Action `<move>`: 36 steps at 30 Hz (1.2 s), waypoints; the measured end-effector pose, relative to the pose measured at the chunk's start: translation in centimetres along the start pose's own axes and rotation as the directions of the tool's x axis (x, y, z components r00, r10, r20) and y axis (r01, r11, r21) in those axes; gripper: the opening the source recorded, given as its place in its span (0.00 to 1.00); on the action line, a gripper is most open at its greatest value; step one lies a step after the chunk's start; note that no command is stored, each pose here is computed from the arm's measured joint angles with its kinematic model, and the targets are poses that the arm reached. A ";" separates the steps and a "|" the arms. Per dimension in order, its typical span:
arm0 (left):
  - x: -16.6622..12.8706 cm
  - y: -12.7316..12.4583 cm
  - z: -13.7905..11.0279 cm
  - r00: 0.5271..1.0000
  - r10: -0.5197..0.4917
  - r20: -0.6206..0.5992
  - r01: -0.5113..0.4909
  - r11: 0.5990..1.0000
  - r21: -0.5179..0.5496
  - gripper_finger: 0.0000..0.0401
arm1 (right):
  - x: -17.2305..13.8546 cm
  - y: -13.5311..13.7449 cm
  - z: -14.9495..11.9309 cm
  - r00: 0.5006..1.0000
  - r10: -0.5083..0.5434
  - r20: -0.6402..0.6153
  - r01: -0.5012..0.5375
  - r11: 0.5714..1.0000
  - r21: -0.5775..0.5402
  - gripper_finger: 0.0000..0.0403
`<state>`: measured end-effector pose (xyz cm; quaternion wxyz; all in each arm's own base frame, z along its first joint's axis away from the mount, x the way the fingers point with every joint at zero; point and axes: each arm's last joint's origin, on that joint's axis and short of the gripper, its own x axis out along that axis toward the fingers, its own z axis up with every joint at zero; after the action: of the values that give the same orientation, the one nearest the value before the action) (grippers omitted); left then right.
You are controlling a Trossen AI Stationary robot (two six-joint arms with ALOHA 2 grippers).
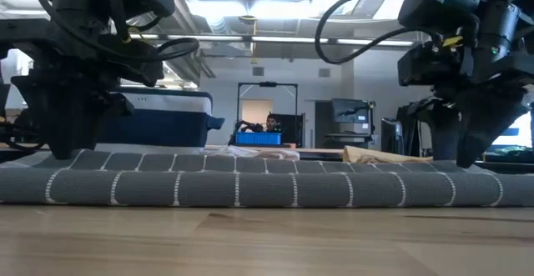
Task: Fold towel
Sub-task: Fold the gray towel
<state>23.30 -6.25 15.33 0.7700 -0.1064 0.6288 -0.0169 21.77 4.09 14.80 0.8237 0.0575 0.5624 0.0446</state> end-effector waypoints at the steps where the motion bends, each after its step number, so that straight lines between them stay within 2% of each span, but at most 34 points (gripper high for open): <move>1: 0.0 0.0 0.0 1.000 0.000 0.000 0.000 1.000 0.002 0.36 | 0.0 0.0 0.0 1.000 0.000 -0.001 0.000 1.000 -0.002 0.47; 5: 0.0 0.0 0.0 1.000 0.000 0.000 0.000 1.000 0.000 0.36 | 0.4 -0.1 0.0 0.999 -0.037 -0.005 0.037 0.999 -0.019 0.47; 9: 0.0 0.0 0.0 1.000 0.000 0.001 0.000 1.000 -0.003 0.36 | 0.5 0.0 0.0 1.000 0.000 -0.021 0.000 1.000 -0.022 0.42; 12: 0.0 0.0 0.0 1.000 0.000 0.001 0.000 1.000 -0.003 0.36 | 0.5 0.0 0.0 1.000 0.013 -0.021 -0.013 1.000 -0.028 0.29; 16: 0.0 0.0 0.0 1.000 -0.001 0.001 0.001 1.000 -0.013 0.34 | 0.5 0.0 0.0 1.000 0.006 -0.018 -0.007 0.999 -0.037 0.06; 17: 0.0 -0.1 0.0 1.000 -0.001 0.000 0.001 1.000 -0.018 0.33 | 0.5 0.0 0.0 1.000 0.006 -0.018 -0.006 0.999 -0.038 0.03; 20: 0.0 -0.4 -0.1 1.000 -0.002 -0.001 0.002 1.000 -0.024 0.24 | 0.3 0.1 0.2 1.000 0.006 -0.015 -0.007 0.999 -0.033 0.04; 25: 0.1 -1.3 -0.6 1.000 -0.009 -0.008 0.009 1.000 -0.021 0.03 | -0.5 0.3 1.0 1.000 0.006 -0.016 -0.007 0.999 -0.034 0.02; 32: 0.0 -2.3 -0.9 1.000 0.021 -0.003 -0.022 0.999 -0.033 0.01 | -1.0 0.5 1.5 1.000 0.019 -0.024 -0.020 0.999 -0.036 0.01; 36: -1.8 -3.6 -0.6 0.998 0.059 0.038 -0.056 0.995 -0.080 0.01 | -2.5 1.1 2.2 1.000 -0.016 -0.008 0.016 0.997 -0.072 0.01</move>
<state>22.73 -9.56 17.60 0.7779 -0.1189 0.6162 0.0322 22.93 4.71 18.09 0.8232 0.0230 0.5643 0.0586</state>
